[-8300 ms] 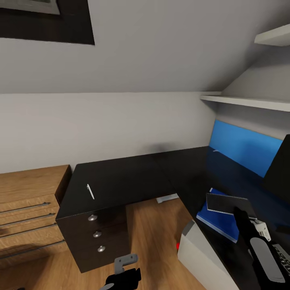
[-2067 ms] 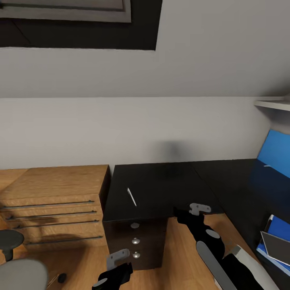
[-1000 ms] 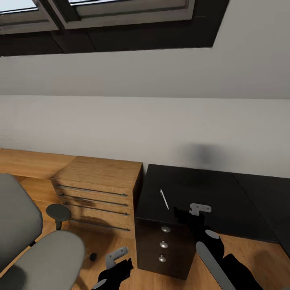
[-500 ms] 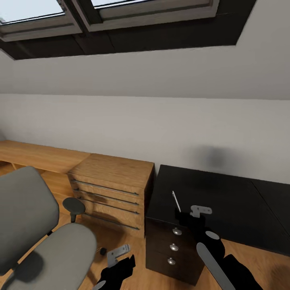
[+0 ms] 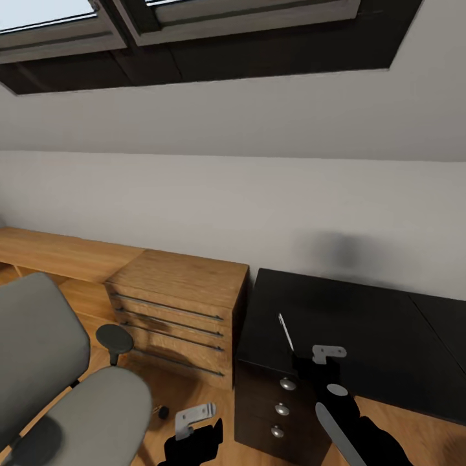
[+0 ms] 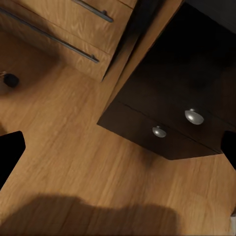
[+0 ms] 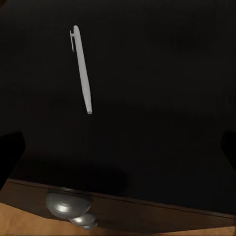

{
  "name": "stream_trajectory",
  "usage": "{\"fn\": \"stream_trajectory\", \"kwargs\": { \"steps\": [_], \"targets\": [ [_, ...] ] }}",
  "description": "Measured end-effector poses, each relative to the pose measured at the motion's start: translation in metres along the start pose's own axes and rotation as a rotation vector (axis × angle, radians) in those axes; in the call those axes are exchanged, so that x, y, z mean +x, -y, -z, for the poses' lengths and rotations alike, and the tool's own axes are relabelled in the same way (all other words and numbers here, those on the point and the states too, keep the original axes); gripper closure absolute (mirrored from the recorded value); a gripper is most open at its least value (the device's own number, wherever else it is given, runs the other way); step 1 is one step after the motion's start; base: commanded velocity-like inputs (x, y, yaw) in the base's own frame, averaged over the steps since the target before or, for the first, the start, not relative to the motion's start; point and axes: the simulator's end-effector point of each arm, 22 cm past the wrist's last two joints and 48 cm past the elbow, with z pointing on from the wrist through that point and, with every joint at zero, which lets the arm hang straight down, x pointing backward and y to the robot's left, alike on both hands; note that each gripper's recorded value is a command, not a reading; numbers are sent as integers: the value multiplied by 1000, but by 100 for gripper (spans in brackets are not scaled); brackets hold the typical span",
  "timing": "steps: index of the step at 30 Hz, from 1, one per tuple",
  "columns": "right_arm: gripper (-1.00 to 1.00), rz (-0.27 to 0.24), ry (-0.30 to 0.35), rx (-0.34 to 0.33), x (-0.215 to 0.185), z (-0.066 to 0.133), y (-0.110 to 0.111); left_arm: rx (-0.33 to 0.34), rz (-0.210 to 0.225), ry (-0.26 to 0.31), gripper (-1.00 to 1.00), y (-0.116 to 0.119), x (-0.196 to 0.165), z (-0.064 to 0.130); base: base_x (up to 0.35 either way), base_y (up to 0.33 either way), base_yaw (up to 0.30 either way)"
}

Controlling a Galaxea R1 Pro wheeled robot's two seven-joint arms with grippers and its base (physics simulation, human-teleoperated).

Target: In the bedroom, organize the workspace by keeping the computer under the desk, ensuring the monitor is on the desk, placing the keyboard on the desk next to the monitor, placing the mouse on the desk next to the keyboard, moving the folder from the swivel chair onto the desk next to the mouse, stacking the notebook on top of the folder with the pen on top of the notebook, and positioning the swivel chair next to the desk.

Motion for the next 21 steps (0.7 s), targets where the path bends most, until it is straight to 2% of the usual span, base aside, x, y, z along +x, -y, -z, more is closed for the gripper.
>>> {"fn": "stream_trajectory", "kwargs": {
  "steps": [6,12,17,21],
  "targets": [
    [-100,18,-38,9,19,-6,5,-4,-1,0,-100,-1,0,0,180,0,0],
    [-100,58,-69,-80,37,-14,-9,-4,-1,0,-100,-1,0,0,40,0,0],
    [-100,62,-65,-148,44,-22,-19,-4,-1,0,-100,-1,0,0,6,0,0],
    [-100,65,-71,-170,47,-26,-21,-4,-1,0,-100,-1,0,0,0,0,0]
  ]
}}
